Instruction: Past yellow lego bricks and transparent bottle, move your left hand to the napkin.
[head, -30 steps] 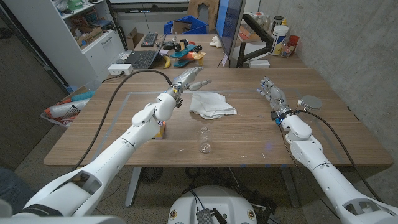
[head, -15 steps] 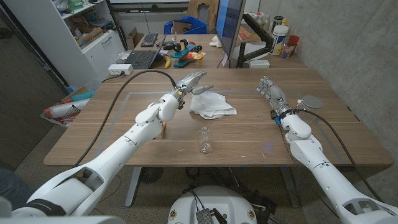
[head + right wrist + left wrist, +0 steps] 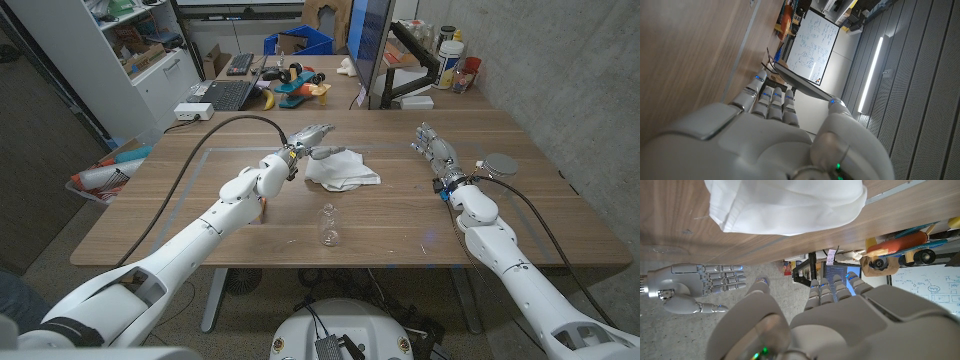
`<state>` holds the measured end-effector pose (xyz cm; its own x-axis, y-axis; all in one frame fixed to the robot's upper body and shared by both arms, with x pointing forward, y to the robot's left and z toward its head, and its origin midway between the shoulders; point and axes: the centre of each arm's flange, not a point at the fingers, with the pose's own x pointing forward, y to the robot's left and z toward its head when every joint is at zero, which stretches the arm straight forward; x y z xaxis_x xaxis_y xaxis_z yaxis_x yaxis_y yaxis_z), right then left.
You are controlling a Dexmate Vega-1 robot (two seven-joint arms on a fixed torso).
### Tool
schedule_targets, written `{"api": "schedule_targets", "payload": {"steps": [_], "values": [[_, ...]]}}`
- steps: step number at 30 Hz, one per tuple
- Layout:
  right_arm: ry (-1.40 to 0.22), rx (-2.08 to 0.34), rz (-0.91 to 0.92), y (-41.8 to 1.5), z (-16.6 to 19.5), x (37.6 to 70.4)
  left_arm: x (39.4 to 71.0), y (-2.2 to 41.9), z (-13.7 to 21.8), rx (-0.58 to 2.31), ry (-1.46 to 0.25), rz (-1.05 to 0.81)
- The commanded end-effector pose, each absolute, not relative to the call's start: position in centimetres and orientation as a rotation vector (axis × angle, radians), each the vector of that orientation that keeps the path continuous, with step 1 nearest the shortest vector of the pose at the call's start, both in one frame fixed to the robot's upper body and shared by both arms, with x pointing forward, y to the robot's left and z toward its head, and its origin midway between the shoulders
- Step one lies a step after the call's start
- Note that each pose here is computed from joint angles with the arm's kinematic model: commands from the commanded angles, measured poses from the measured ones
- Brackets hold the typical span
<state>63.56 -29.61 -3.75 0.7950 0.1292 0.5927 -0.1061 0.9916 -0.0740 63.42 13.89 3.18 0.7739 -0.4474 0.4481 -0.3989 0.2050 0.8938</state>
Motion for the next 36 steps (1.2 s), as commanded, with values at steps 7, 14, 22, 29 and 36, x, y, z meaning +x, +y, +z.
{"api": "schedule_targets", "payload": {"steps": [7, 14, 22, 29, 36], "values": [[-0.632, -0.042, 0.115, -29.1, -4.1, 62.6, 63.9, 13.8, 1.9, 1.468, -0.707, -0.082], [-0.634, -0.043, 0.114, -28.8, -4.3, 62.3, 63.5, 13.9, 1.9, 1.465, -0.717, -0.073], [-0.643, -0.028, 0.124, -28.1, -4.3, 62.8, 63.3, 14.3, 1.9, 1.473, -0.714, -0.07], [-0.64, -0.023, 0.124, -27.9, -4.5, 63.1, 63.6, 14.3, 2.0, 1.474, -0.715, -0.074], [-0.644, -0.02, 0.113, -28.2, -4.5, 62.9, 63.8, 13.8, 2.3, 1.478, -0.727, -0.08]]}}
